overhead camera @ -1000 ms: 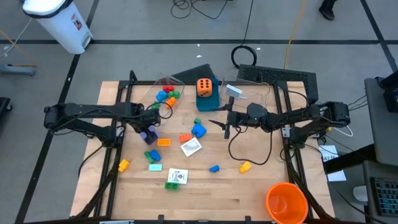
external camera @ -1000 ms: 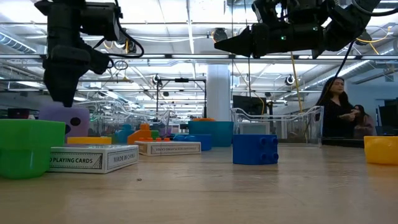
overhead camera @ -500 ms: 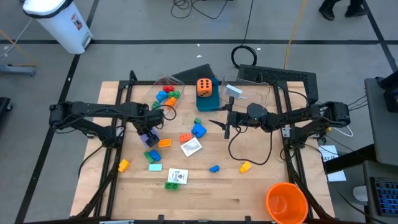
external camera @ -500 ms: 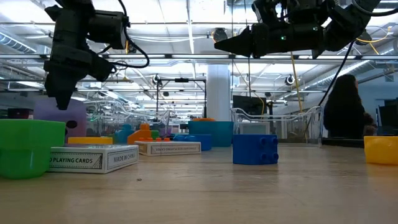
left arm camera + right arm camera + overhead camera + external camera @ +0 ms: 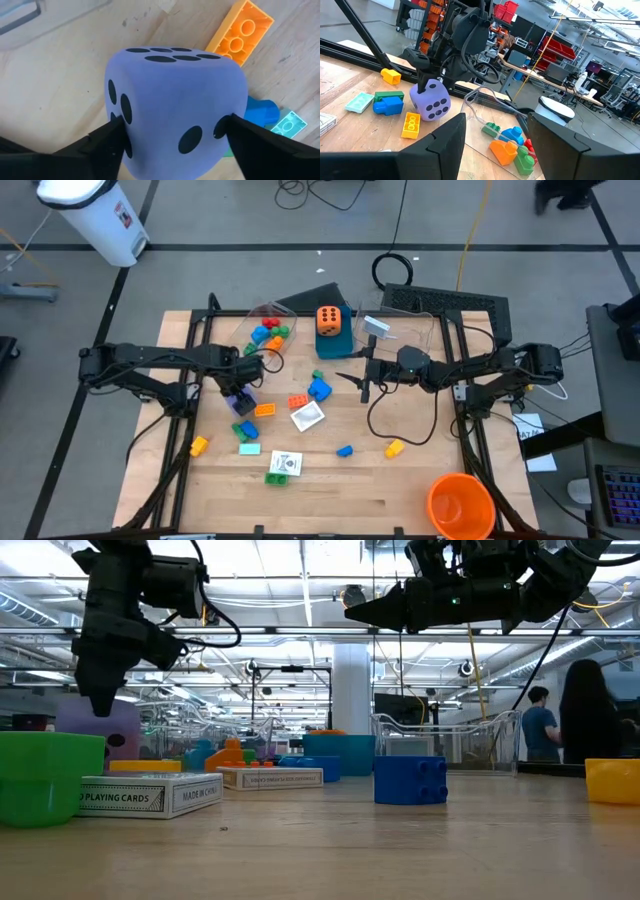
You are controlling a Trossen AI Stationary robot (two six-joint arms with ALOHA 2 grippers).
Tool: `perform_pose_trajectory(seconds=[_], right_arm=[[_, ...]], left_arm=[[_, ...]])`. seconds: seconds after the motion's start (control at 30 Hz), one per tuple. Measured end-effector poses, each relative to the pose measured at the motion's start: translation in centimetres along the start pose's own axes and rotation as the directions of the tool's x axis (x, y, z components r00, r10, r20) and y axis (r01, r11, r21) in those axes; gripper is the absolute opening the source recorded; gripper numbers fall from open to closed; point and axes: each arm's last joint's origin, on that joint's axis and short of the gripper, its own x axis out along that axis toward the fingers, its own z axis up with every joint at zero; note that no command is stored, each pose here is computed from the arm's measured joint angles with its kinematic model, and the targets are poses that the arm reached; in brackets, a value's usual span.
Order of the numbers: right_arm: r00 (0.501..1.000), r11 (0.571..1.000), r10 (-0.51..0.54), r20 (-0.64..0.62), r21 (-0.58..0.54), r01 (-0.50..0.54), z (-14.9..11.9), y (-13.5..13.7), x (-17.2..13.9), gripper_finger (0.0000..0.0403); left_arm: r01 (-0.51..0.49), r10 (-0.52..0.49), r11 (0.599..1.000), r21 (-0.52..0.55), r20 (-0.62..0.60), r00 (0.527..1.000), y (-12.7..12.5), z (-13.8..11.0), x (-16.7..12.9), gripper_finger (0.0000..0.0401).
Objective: Pick & Place Toys
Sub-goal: Put the violet dice into the blue bin
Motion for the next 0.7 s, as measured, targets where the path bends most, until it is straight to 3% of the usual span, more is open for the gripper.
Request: perform_pose_trajectory(seconds=[0.1,0.57,0.7], right_arm=[[1.0,1.0,0.0,0.0,0.0,0.0,0.0,0.0,0.0,0.0208],[1.0,1.0,-0.001,0.0,-0.004,0.001,0.0,0.0,0.0,0.0208],[1.0,1.0,-0.002,0.0,-0.004,0.002,0.0,0.0,0.0,0.0208]], left_arm=[[0.0,0.0,1.0,0.02,0.0,1.0,0.0,0.0,0.0,0.0266],[0.06,-0.068,0.994,0.092,0.083,0.994,-0.9,0.2,-2.7,0.0214],[0.056,-0.066,0.991,0.12,0.084,0.994,-1.2,0.1,-2.8,0.0177]])
